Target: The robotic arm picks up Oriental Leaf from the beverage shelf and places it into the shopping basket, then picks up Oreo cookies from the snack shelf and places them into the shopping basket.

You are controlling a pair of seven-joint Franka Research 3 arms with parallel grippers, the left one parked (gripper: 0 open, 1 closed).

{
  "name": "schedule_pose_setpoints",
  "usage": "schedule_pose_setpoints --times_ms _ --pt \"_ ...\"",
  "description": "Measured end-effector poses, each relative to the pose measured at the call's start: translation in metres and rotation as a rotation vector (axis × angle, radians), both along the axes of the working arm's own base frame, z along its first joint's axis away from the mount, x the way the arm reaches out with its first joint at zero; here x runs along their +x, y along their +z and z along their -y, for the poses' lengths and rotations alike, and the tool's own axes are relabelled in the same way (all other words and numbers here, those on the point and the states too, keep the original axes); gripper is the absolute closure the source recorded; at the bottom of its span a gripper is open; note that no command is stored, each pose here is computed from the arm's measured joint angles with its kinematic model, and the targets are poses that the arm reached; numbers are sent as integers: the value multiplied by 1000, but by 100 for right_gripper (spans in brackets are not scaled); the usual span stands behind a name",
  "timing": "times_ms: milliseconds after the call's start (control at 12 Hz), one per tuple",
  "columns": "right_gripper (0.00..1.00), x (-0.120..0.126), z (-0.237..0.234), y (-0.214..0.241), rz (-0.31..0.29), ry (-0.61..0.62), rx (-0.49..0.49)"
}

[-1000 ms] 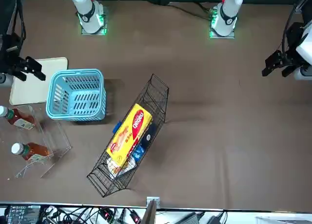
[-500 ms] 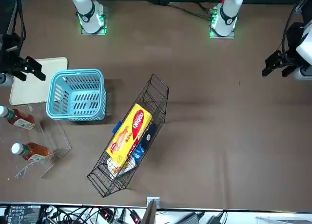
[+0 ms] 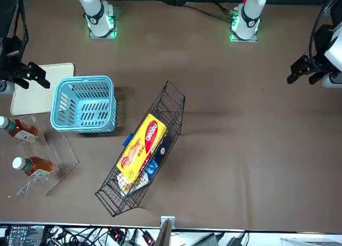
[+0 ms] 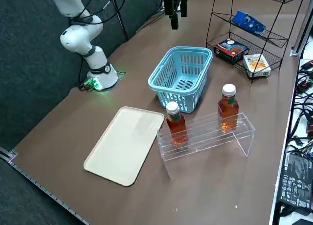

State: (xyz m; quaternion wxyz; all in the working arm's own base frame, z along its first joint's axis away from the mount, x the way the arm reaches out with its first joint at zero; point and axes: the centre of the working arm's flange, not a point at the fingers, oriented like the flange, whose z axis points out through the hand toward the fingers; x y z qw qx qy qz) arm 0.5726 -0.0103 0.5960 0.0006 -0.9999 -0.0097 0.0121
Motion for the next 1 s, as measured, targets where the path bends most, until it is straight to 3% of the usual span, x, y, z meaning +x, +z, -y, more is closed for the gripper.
schedule_pose_setpoints --times_ms 1000 --pt "0 0 1 0 1 22 0"
